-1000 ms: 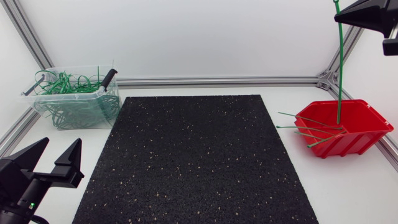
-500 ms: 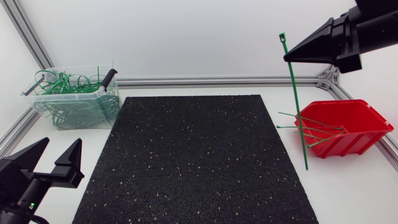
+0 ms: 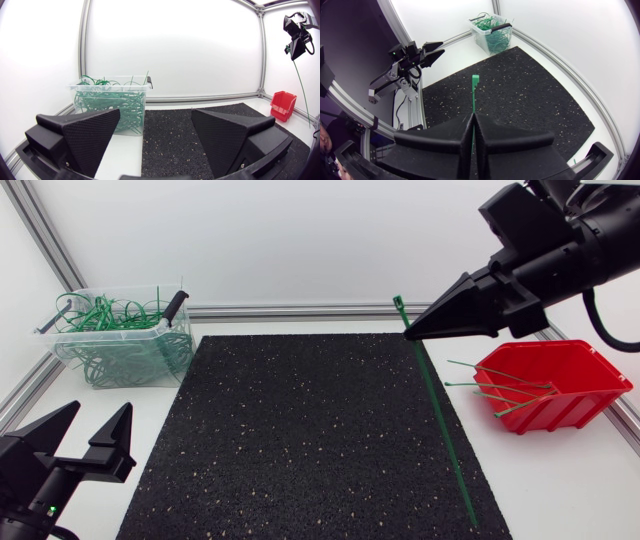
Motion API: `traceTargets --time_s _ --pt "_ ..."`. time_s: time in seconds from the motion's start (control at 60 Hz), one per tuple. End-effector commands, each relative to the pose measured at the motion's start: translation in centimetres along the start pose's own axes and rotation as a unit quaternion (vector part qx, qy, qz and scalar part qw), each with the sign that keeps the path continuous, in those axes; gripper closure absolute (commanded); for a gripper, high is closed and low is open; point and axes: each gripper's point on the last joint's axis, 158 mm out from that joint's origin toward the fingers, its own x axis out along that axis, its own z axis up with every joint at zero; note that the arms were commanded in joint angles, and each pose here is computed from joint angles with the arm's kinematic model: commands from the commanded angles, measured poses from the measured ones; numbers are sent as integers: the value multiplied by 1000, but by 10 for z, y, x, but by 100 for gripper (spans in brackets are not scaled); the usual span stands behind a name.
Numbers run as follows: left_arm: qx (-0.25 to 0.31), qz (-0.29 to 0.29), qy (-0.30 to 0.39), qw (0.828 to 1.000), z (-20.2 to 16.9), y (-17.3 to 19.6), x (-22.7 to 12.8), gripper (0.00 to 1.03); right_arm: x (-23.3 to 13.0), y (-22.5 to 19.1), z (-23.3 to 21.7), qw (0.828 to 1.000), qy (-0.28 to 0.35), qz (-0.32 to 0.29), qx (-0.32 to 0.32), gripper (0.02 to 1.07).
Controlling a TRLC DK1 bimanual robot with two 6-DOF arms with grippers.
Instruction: Take a green cable tie from the red box, thread the tail through the head to close it, then place it in the transparent bin on the left.
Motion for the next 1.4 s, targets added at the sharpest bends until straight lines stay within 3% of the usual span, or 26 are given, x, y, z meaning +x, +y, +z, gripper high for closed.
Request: traceTargets --time_s 0.0,0.317,0.617,0.783,1.117,1.383 --pt "-9 -1 38 999 -28 -1 2 4 9 8 -8 999 9 31 22 102" --pt "-8 -8 38 999 -28 -4 2 4 26 17 -13 991 26 66 116 101" --pt "-7 -32 33 999 -20 -14 1 4 45 39 -22 982 54 120 137 101" --pt "-41 -60 65 995 -11 -23 2 4 50 44 -20 978 53 140 146 101" --pt "-107 -160 125 973 20 -60 0 4 54 43 -18 976 31 158 145 101" --pt "-147 -263 164 939 39 -100 -2 4 64 39 -14 973 5 184 142 101"
